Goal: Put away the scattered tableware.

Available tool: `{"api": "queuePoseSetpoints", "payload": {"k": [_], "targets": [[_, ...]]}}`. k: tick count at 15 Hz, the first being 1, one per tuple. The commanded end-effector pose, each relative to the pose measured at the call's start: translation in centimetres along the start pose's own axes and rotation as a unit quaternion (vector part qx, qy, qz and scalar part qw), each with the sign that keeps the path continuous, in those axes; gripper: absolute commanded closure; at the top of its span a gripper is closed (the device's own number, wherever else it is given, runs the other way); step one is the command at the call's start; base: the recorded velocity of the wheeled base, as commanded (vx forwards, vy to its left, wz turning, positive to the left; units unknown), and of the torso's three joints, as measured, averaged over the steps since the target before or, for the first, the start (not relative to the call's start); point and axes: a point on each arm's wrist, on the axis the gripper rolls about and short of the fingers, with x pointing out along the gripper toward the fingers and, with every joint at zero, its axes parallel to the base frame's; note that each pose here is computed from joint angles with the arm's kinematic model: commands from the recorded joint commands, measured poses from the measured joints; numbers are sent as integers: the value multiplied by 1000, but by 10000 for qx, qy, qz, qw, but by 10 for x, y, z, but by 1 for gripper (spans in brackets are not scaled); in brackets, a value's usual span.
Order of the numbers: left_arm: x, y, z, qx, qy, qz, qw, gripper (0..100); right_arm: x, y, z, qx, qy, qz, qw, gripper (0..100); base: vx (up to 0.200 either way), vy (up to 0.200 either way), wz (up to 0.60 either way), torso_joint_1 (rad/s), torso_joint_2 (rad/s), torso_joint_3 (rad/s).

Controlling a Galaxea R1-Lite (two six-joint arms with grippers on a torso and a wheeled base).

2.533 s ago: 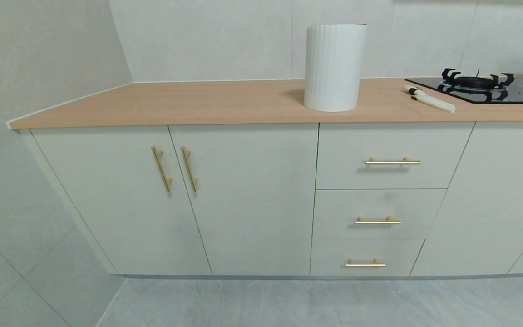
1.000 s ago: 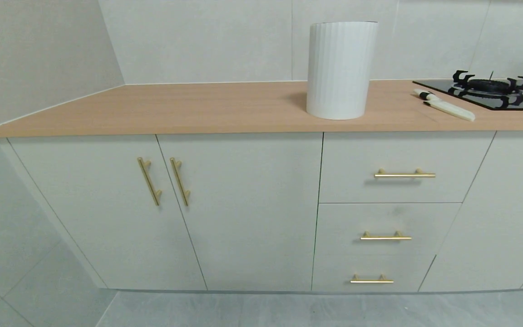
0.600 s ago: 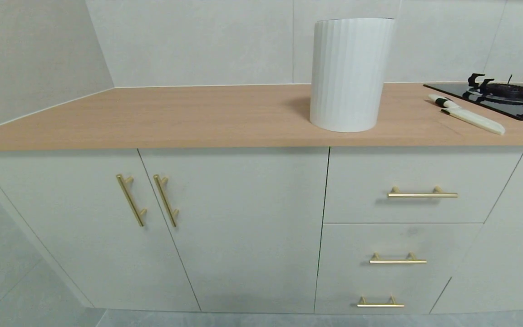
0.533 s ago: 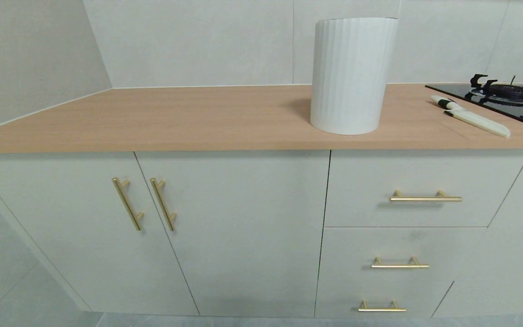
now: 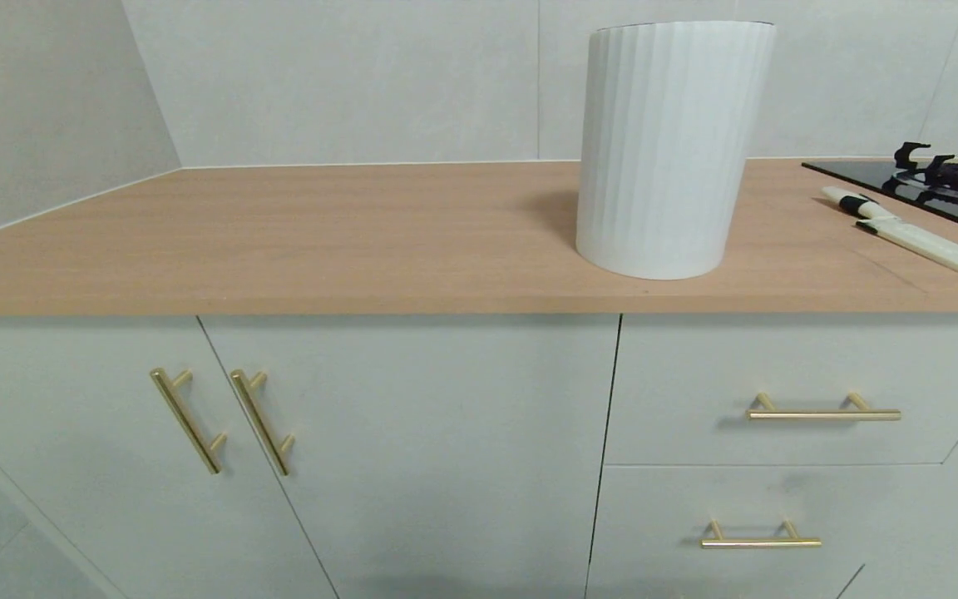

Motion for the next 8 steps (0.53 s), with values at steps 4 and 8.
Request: {"api": "queuePoseSetpoints", "payload": {"k": [4, 8], "targets": [[0, 0, 0, -1, 3, 2, 10000, 0, 0, 0, 0, -1, 6, 2, 10000, 0, 0, 0, 0, 0, 0, 0], [0, 0, 0, -8, 3, 2, 10000, 0, 0, 0, 0, -1, 6, 2, 10000, 0, 0, 0, 0, 0, 0, 0]]}}
